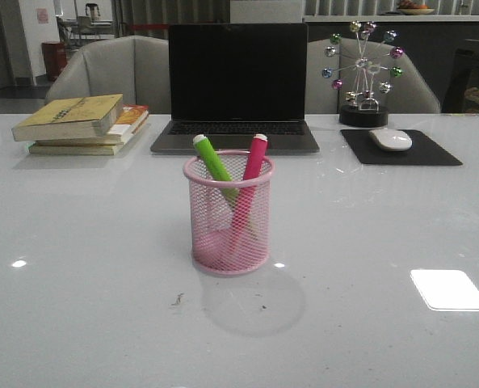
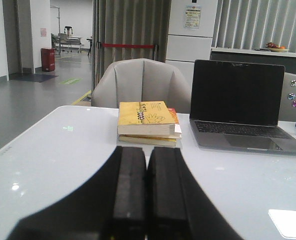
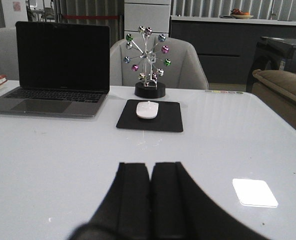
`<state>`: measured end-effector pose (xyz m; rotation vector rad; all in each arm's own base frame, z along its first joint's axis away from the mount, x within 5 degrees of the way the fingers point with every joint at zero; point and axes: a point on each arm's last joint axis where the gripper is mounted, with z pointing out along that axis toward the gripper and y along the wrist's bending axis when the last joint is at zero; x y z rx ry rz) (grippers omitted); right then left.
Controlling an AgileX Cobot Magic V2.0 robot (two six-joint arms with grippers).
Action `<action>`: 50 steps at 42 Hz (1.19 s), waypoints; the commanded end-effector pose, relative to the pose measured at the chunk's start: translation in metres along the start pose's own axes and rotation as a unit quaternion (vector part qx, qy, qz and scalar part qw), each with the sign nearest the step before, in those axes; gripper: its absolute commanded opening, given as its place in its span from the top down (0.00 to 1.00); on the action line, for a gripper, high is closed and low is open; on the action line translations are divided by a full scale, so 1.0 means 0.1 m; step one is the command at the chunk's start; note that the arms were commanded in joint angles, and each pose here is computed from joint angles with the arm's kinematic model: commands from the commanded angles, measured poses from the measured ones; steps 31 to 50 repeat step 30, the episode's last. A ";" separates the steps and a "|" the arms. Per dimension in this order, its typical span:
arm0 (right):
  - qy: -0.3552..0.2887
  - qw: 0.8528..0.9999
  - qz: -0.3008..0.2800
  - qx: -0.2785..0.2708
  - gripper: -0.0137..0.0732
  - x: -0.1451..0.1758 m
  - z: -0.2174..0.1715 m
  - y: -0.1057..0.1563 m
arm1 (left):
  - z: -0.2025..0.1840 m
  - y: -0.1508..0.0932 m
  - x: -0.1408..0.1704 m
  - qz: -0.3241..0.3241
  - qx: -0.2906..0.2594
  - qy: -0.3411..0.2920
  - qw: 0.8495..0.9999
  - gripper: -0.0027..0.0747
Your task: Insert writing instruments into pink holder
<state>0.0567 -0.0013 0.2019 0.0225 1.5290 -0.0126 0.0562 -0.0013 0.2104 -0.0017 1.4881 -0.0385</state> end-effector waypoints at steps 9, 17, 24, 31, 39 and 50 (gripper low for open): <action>-0.085 0.996 0.000 0.001 0.78 -0.18 -0.03 0.00 | -0.02 -0.01 -0.09 -0.004 0.005 -0.052 0.999 0.84; -0.083 0.997 0.001 0.001 0.78 -0.17 -0.03 0.00 | -0.02 -0.01 -0.09 -0.004 0.005 -0.052 0.999 0.84; -0.083 0.997 0.001 0.001 0.78 -0.17 -0.03 0.00 | -0.02 -0.01 -0.09 -0.004 0.005 -0.052 0.999 0.84; -0.083 0.997 0.001 0.001 0.78 -0.17 -0.03 0.00 | -0.02 -0.01 -0.09 -0.004 0.005 -0.052 0.999 0.84; -0.083 0.997 0.001 0.001 0.78 -0.17 -0.03 0.00 | -0.02 -0.01 -0.09 -0.004 0.005 -0.052 0.999 0.84; -0.083 0.997 0.001 0.001 0.78 -0.17 -0.03 0.00 | -0.02 -0.01 -0.09 -0.004 0.005 -0.052 0.999 0.84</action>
